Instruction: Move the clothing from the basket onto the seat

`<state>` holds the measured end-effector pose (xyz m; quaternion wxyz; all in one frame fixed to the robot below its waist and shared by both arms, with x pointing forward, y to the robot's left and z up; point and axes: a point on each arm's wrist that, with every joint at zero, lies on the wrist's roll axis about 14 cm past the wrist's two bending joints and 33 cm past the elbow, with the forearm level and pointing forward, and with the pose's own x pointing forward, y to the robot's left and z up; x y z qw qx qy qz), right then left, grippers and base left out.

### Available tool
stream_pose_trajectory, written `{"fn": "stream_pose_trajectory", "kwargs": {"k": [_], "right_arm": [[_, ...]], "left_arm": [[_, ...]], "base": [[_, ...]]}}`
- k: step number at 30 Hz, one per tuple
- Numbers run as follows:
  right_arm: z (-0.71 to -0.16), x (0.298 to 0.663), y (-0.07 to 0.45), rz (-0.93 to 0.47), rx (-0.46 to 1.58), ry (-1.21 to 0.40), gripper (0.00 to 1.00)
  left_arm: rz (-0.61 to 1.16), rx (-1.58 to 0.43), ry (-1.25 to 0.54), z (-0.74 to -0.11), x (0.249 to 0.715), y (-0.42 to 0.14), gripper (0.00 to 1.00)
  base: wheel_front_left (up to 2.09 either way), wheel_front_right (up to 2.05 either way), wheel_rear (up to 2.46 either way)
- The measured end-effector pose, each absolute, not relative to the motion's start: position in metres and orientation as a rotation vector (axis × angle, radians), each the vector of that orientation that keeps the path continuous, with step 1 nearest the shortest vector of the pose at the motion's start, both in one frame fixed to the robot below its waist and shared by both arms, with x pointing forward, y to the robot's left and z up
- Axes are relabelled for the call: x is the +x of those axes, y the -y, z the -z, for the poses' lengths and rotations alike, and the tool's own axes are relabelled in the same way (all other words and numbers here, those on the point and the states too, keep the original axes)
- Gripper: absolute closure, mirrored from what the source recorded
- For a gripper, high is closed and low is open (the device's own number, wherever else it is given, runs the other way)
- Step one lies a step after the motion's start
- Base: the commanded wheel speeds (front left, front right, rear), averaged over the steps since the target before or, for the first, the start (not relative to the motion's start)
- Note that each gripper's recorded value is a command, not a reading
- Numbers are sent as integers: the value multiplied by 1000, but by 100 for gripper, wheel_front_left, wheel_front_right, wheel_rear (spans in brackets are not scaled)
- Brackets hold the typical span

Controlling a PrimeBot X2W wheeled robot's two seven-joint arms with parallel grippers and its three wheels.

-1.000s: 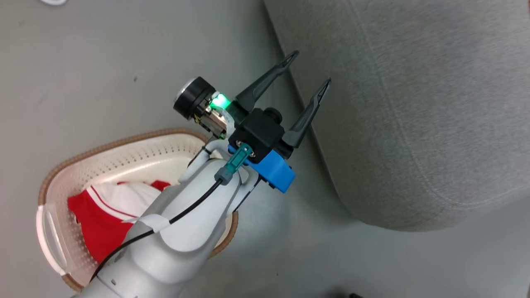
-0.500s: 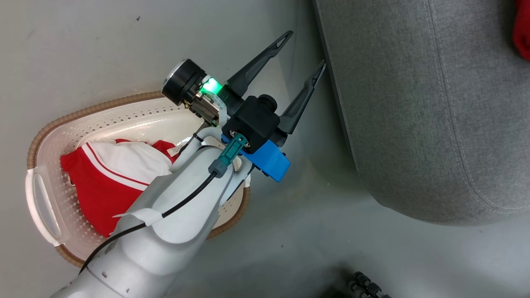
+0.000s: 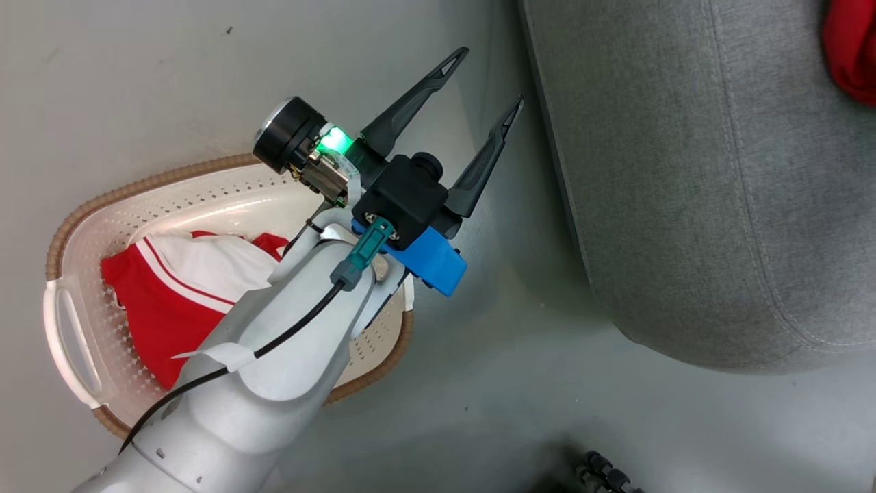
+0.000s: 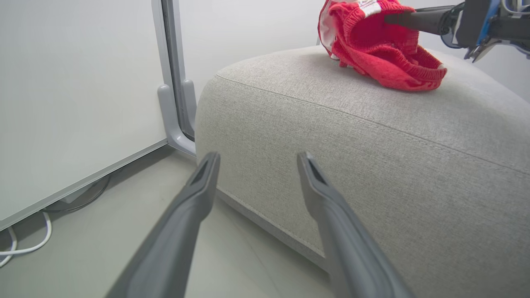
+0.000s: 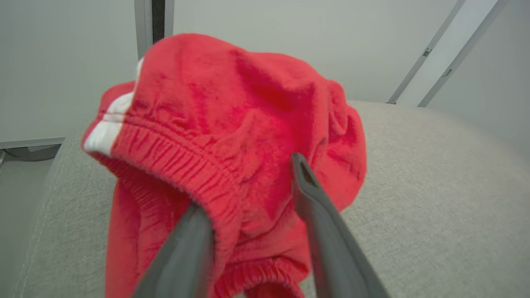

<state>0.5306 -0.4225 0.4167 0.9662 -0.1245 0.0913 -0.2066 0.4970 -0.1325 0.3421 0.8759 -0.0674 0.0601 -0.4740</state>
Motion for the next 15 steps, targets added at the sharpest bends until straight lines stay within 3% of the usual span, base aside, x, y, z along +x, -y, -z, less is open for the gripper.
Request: {"fn": "stream_pose_trajectory", "kwargs": {"k": [15], "right_arm": [[-443,463,399,389,-224,-167,0]], "left_arm": [[916,-157,-58,-410,486,118,0]], "base": [[0,0,0]]}}
